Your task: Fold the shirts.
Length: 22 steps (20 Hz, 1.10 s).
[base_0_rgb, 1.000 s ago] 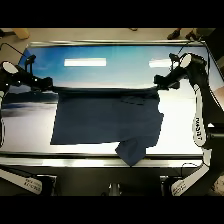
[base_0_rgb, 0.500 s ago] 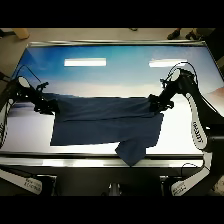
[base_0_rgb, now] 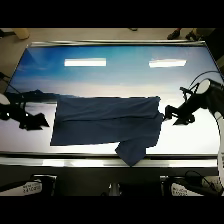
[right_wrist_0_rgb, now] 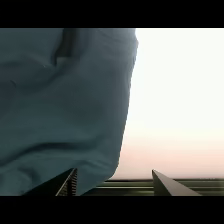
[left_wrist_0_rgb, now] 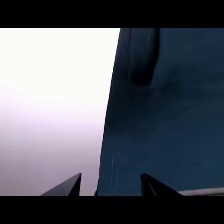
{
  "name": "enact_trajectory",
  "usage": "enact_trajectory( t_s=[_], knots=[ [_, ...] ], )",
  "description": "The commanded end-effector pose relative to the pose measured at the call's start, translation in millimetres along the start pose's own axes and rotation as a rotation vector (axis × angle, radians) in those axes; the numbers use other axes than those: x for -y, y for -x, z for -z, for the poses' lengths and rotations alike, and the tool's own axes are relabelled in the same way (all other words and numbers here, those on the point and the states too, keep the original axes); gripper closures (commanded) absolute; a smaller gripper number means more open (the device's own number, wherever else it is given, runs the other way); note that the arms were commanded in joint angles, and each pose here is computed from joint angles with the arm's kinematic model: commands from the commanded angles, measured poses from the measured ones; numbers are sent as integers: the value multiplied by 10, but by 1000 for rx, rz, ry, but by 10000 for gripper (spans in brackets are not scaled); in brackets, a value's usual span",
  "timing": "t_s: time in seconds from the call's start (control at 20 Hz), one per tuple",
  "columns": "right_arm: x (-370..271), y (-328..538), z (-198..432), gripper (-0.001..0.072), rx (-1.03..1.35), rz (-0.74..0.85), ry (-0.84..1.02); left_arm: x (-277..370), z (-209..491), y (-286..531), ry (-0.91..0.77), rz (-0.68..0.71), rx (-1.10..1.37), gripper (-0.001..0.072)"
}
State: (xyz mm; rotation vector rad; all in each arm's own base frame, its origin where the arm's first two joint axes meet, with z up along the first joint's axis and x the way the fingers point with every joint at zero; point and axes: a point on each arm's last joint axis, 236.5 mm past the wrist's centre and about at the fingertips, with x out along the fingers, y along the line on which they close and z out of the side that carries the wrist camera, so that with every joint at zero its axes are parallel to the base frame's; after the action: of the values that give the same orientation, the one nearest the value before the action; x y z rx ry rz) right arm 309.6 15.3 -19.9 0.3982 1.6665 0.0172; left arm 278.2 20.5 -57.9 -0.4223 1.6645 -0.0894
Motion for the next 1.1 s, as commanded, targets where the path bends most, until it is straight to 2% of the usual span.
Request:
enact_trajectory(
  t_s=[0.0, 0.4, 0.45, 0.5, 0.55, 0.65, 0.7, 0.85, 1.05],
  knots=[
    [33, -215, 232, 291, 44, -39, -10, -84, 499, -448, 23, 16, -9, 234],
    [64, -215, 253, 280, 36, -26, 8, 102, 436, -699, 109, 130, -10, 234],
    [87, -216, 267, 258, 30, -16, 13, 114, 463, -738, 109, 131, -24, 240],
    [101, -218, 287, 199, 22, -10, 22, 125, 472, -763, 104, 129, -28, 250],
    [101, -236, 333, 201, 3, -12, 23, 139, 467, -769, 96, 126, -27, 338],
    [43, -402, 542, 206, -60, -57, 16, 161, 470, -775, 86, 125, -29, 629],
    [-7, -534, 661, 217, -85, -95, 7, 164, 470, -773, 83, 125, -29, 680],
    [-145, -885, 851, 225, -103, -201, -31, 169, 464, -753, 72, 125, -20, 681],
    [-203, -1130, 894, 228, -73, -259, -106, 185, 453, -698, 64, 124, -1, 681]
  ],
)
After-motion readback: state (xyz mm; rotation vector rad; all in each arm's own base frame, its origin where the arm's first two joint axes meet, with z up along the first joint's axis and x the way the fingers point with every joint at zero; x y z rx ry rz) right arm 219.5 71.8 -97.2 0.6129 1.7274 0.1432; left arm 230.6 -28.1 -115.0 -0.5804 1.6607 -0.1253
